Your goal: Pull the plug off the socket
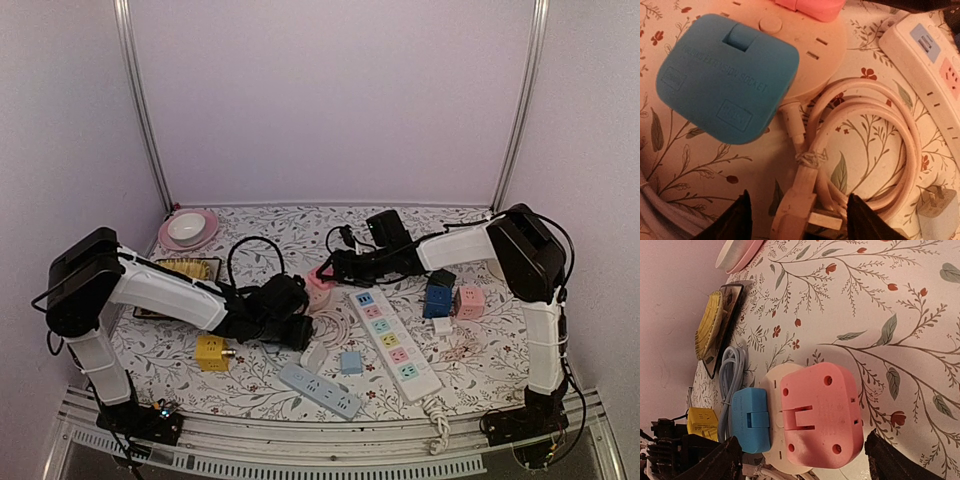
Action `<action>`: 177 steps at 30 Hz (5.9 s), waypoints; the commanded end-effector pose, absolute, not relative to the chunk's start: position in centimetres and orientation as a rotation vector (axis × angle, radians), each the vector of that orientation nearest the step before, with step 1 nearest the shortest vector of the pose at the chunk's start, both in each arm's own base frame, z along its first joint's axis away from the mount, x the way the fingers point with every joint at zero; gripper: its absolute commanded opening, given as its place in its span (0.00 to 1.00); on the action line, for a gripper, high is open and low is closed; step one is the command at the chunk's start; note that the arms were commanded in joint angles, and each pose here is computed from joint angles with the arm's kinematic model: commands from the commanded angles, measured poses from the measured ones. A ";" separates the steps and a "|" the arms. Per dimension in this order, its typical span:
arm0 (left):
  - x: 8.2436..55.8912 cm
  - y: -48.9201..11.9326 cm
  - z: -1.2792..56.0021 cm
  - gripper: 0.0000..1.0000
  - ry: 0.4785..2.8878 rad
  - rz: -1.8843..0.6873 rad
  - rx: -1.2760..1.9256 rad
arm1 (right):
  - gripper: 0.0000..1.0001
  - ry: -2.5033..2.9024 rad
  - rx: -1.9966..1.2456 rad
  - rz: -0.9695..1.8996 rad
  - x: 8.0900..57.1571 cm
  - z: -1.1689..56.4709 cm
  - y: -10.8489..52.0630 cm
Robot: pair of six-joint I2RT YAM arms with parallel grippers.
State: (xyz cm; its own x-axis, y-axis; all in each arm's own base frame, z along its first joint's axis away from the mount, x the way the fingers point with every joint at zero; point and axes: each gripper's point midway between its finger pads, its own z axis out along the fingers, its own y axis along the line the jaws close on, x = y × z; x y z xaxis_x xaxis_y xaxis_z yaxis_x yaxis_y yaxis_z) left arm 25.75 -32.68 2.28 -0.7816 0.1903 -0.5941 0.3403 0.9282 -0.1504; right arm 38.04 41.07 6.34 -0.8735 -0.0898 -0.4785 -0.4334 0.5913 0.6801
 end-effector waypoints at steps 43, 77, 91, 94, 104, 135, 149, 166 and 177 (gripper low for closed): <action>32.3 -24.9 1.7 0.66 2.538 -0.379 -0.072 | 0.31 2.369 -0.320 1.609 38.2 6.2 44.4; 30.4 -24.7 -1.3 0.65 2.596 -0.365 -0.052 | 0.09 2.028 -0.324 2.115 33.6 16.5 44.7; 30.9 -25.5 1.8 0.66 2.539 -0.419 -0.027 | 0.07 2.102 -0.232 1.917 35.2 14.6 42.0; 30.9 -25.9 4.0 0.67 2.497 -0.485 -0.023 | 0.08 2.163 -0.176 1.781 36.3 13.1 40.4; 29.6 -26.5 9.6 0.69 2.364 -0.743 -0.049 | 0.18 2.338 -0.146 1.121 39.6 8.5 34.5; 29.0 -27.8 6.1 0.67 2.346 -1.055 -0.348 | 0.52 2.314 -0.323 0.778 37.8 11.9 35.5; 30.8 -28.1 4.5 0.60 2.338 -1.130 -0.427 | 0.53 2.311 -0.492 0.884 36.2 11.3 42.1; 33.0 -28.3 6.3 0.33 2.259 -1.232 -0.449 | 0.53 2.389 -0.576 0.915 35.7 6.6 44.9; 33.7 -28.7 7.7 0.30 2.259 -1.214 -0.403 | 0.53 2.422 -0.586 0.900 35.1 4.8 45.4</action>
State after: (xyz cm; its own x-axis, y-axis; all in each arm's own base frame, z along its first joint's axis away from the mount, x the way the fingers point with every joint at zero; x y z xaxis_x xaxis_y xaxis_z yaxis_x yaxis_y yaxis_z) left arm 32.65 -28.29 5.68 -0.8205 -0.4995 -0.2779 -0.0593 0.5580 -0.8278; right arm 35.57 44.41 5.64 -0.7899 -0.1958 -0.5812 -0.5272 0.7008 0.4805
